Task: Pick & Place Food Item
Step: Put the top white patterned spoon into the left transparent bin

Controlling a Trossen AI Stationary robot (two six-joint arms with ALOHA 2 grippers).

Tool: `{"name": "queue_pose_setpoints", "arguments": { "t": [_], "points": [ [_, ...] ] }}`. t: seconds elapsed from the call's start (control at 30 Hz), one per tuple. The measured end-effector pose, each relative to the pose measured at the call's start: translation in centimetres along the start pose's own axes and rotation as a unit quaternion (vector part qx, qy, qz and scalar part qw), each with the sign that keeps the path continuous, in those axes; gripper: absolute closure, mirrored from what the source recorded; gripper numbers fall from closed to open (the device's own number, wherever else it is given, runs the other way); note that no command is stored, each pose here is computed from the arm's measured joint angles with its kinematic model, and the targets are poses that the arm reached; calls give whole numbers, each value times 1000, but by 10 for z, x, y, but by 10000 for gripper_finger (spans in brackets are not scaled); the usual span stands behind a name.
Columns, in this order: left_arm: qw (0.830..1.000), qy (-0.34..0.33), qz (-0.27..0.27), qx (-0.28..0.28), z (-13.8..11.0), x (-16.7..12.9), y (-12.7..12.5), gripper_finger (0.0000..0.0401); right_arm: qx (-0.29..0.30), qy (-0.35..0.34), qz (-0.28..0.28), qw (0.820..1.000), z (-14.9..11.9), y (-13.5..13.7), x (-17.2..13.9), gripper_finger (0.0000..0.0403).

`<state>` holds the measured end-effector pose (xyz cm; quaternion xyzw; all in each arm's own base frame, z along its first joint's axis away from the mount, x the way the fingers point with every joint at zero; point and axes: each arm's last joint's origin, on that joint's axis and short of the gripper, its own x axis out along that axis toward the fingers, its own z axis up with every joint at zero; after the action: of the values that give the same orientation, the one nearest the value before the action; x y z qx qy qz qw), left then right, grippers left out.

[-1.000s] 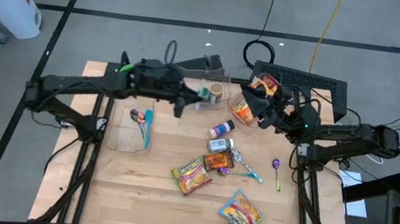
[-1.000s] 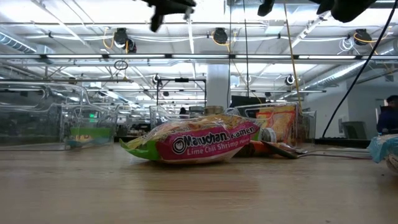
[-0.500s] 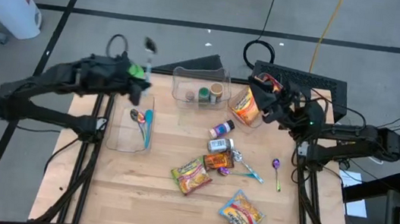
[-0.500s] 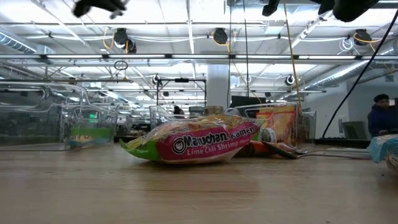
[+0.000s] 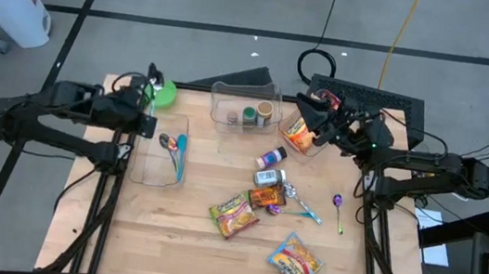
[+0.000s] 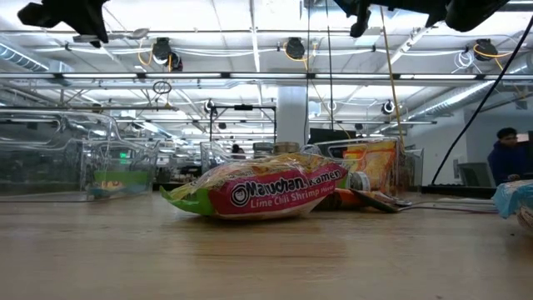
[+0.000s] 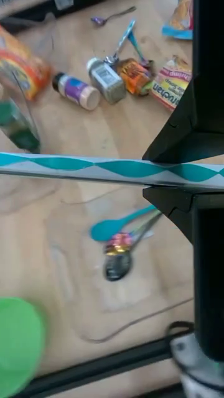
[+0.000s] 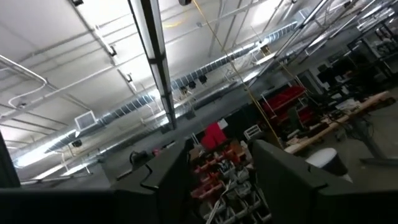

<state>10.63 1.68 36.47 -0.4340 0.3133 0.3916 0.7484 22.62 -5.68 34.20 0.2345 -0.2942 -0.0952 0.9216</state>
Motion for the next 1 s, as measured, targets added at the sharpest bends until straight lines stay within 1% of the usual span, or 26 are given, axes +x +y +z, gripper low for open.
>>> {"name": "queue_pose_setpoints", "arguments": {
  "t": [0.1,0.2,0.27,0.4,0.5,0.7,0.87,1.0],
  "points": [
    [999,23,8,-35,-6,8,-4,355,1,28,25,999,-2,-1,0,229],
    [996,44,31,-66,-14,22,-7,355,-2,53,64,997,-2,-1,0,231],
    [994,55,46,-80,-19,34,-11,355,-1,69,85,994,-3,-2,0,231],
    [990,75,63,-104,-29,58,-16,355,21,101,119,988,-3,-3,-1,232],
    [986,96,69,-117,-35,75,-20,355,38,133,130,982,-5,-6,-1,232],
    [976,141,99,-131,-48,104,-22,355,66,187,143,970,-8,-12,-3,232],
    [963,181,142,-138,-57,122,-12,355,84,213,154,961,-9,-15,-3,232],
    [956,205,141,-153,-62,138,-2,355,86,221,160,958,-9,-14,-4,232]
  ]
}}
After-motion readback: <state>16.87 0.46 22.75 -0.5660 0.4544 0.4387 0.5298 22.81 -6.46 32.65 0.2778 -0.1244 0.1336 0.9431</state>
